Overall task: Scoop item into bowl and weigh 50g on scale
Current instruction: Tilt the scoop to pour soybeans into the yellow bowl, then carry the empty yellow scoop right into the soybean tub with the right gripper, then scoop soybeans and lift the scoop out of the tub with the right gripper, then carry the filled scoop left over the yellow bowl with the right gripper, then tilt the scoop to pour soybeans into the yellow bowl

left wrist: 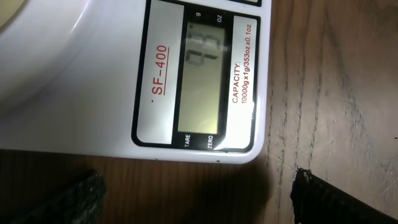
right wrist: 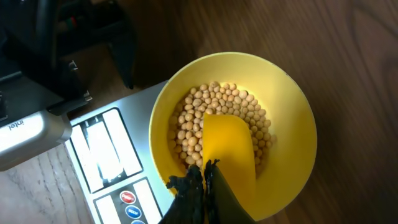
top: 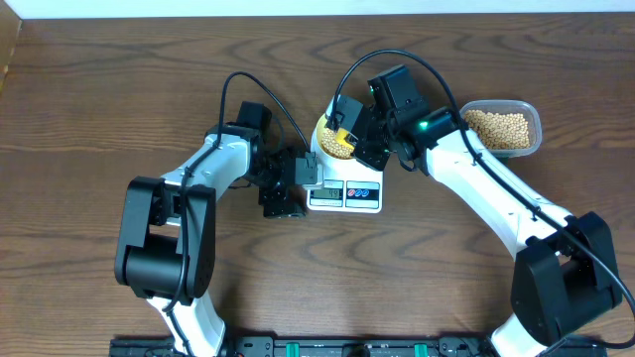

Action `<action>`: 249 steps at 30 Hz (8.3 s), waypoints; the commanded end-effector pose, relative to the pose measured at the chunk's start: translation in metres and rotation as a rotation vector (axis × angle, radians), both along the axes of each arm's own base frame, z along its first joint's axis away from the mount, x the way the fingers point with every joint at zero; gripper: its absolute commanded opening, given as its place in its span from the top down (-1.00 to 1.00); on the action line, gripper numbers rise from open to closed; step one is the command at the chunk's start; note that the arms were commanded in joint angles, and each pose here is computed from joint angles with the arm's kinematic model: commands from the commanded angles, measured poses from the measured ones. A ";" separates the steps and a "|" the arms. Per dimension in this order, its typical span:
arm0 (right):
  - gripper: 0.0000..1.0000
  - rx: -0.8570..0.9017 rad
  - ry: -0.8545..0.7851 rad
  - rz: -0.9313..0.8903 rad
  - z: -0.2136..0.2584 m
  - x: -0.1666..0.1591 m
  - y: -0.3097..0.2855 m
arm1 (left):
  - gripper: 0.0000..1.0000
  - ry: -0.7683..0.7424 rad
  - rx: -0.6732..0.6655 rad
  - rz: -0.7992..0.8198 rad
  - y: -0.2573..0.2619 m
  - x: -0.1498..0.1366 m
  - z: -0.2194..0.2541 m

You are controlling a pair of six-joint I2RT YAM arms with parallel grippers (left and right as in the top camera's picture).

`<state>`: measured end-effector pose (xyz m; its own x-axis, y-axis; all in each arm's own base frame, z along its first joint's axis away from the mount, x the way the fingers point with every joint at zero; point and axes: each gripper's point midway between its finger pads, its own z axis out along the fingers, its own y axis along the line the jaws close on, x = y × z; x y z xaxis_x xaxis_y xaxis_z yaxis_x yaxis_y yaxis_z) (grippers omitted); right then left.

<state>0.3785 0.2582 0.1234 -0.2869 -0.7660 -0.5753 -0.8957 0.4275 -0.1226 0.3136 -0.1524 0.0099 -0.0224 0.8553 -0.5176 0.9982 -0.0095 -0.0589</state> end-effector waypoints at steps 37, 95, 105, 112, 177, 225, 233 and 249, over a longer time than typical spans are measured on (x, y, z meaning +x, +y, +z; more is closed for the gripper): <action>0.98 0.361 -0.172 -0.372 0.140 0.051 -0.083 | -0.95 0.010 -0.010 -0.017 -0.002 -0.005 -0.003; 0.98 0.300 0.305 -0.985 -0.025 0.072 -0.290 | -0.95 0.010 -0.010 -0.017 -0.002 -0.005 -0.003; 0.98 0.422 0.264 -1.166 0.013 0.067 -0.334 | -0.95 0.010 -0.010 -0.017 -0.002 -0.005 -0.003; 0.98 0.575 0.317 -1.147 0.024 0.060 -0.345 | -0.95 0.010 -0.010 -0.017 -0.002 -0.005 -0.003; 0.98 0.839 0.522 -0.499 0.088 0.060 -0.103 | -0.95 0.010 -0.010 -0.017 -0.002 -0.005 -0.003; 0.98 0.307 -0.033 -0.036 0.050 0.039 -0.002 | -0.95 0.010 -0.010 -0.017 -0.002 -0.005 -0.003; 0.98 0.307 -0.034 -0.030 0.050 0.038 -0.001 | -0.95 0.010 -0.010 -0.017 -0.002 -0.005 -0.003; 0.98 0.307 -0.035 -0.030 0.050 0.038 -0.001 | -0.95 0.010 -0.010 -0.017 -0.002 -0.005 -0.003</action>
